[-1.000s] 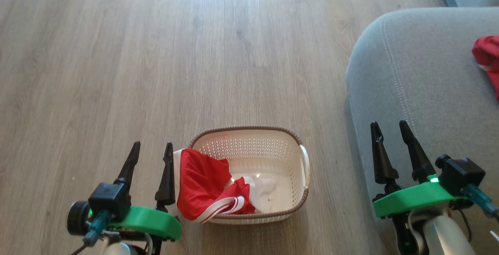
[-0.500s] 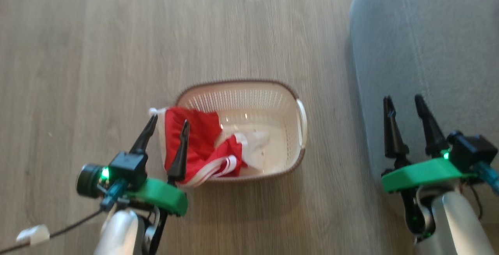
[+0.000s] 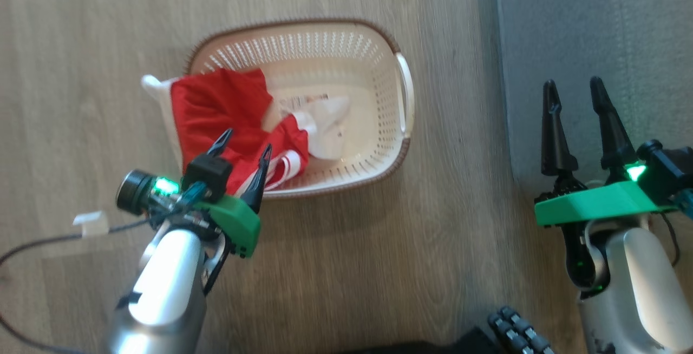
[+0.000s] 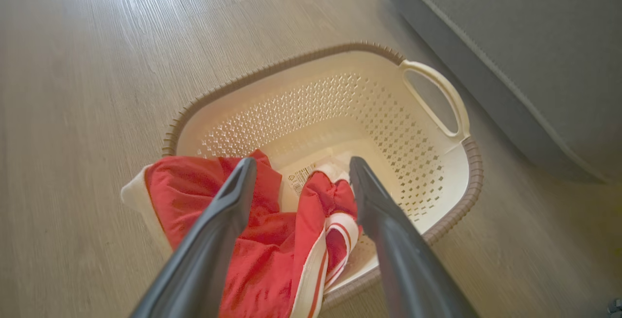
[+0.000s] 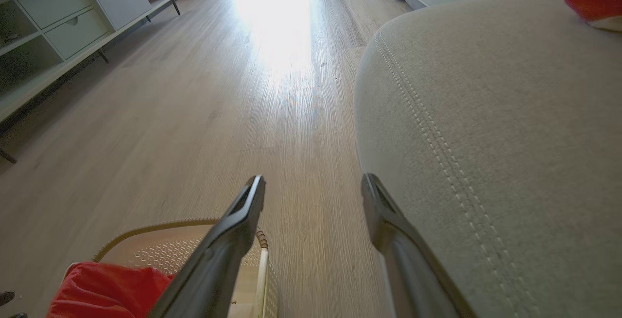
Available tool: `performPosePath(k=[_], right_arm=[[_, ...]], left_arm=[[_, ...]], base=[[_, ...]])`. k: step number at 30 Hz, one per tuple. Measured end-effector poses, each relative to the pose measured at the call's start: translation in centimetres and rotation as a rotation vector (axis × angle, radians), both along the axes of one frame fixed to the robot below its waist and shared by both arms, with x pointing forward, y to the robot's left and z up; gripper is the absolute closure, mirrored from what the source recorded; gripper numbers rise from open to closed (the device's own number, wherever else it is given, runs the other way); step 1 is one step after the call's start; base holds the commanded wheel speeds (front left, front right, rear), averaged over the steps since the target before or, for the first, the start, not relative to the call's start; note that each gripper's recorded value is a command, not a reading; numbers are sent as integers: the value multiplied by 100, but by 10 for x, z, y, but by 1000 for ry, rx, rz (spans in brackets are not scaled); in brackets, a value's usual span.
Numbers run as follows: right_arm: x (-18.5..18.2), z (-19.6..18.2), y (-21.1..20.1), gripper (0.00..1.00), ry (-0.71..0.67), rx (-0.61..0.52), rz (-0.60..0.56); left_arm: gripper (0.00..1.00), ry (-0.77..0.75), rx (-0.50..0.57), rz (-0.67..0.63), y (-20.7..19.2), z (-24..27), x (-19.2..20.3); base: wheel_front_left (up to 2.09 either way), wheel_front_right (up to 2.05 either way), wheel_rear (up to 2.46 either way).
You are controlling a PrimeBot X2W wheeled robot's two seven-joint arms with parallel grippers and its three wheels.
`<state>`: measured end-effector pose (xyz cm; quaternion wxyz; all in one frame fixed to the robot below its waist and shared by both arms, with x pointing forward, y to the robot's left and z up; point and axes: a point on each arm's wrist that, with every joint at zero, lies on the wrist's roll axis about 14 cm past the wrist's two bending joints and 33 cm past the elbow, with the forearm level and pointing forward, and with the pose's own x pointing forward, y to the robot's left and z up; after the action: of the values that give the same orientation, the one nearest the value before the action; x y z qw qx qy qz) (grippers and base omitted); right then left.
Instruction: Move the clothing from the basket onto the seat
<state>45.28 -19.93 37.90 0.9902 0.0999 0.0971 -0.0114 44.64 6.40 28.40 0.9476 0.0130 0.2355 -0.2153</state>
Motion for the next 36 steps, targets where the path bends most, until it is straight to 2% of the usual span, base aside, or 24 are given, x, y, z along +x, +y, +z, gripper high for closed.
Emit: performPosePath(k=[8, 17, 25, 33, 36], right_arm=[[1, -36, -1, 0, 78, 0, 2], [-3, -44, -21, 0, 103, -5, -50], [-9, -51, -25, 0, 128, 26, -74], [-17, -62, -31, 0, 171, 11, -89], [-17, -62, -34, 0, 172, 7, -96]], left_arm=[[0, 175, 99, -178, -17, -80, -5], [0, 300, 163, -351, -45, -133, -5], [0, 442, 189, -352, -55, -172, 6], [0, 690, 258, -373, -56, -212, -21], [0, 730, 307, -406, -53, -218, -23]], base=[[0, 0, 0], [0, 0, 0], [0, 0, 0], [0, 0, 0], [0, 0, 0]])
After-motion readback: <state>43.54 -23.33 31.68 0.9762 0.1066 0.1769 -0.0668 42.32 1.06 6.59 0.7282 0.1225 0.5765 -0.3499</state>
